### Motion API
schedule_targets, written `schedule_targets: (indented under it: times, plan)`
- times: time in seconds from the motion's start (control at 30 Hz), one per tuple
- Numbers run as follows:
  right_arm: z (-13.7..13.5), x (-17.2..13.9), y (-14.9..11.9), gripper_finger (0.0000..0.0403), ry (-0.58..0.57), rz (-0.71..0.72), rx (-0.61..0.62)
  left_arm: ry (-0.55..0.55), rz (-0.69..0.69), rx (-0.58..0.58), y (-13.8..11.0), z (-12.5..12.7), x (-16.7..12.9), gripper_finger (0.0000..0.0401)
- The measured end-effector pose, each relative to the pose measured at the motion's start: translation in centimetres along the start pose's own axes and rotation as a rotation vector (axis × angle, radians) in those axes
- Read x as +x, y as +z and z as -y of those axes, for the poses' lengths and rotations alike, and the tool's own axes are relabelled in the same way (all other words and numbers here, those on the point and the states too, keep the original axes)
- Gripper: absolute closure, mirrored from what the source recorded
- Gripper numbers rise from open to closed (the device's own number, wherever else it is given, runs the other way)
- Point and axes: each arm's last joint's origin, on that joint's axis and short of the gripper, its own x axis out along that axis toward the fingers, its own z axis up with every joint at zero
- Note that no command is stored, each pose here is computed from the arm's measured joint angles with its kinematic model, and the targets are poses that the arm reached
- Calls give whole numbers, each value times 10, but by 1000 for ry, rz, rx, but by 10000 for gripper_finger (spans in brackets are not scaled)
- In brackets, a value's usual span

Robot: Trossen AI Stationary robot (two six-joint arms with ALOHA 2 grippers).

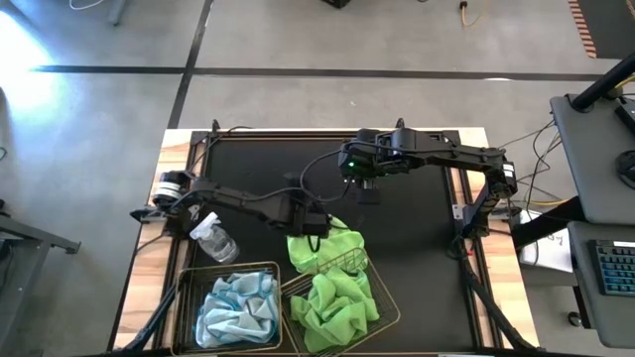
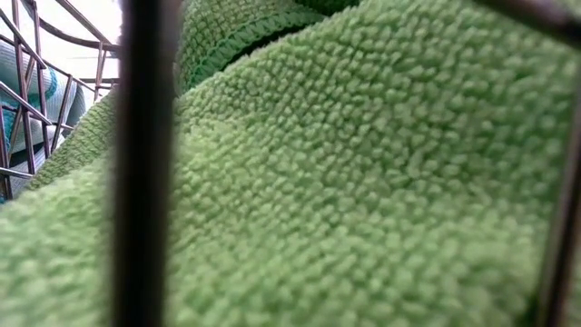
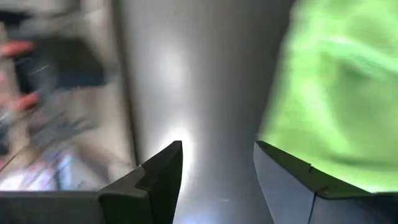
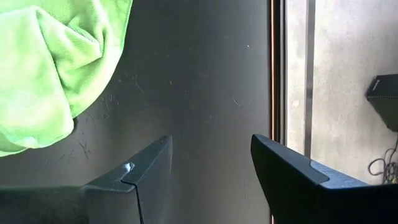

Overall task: Sort microfiber towel by color & place in baskets
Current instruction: Put the green towel into the right wire basket

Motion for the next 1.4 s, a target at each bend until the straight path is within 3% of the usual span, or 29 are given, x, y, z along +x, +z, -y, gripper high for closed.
schedule_targets:
  times: [0.1,0.2,0.27,0.57,0.73,1.1,1.4]
  plan:
    - [0,0,0,188,0,0,0,-250,33,94,0,6,-3,219]
    - [0,0,0,188,0,1,0,-522,93,117,2,11,-7,219]
    - [0,0,0,188,0,1,-2,-623,131,131,3,12,-8,219]
    - [0,0,0,188,0,0,-4,-611,241,135,13,5,-3,219]
    - [0,0,0,188,0,1,-18,-597,270,102,13,-1,14,219]
    - [0,0,0,188,0,1,-22,-709,329,61,5,-8,43,219]
    - [0,0,0,188,-3,-1,-29,-718,394,35,1,-13,63,219]
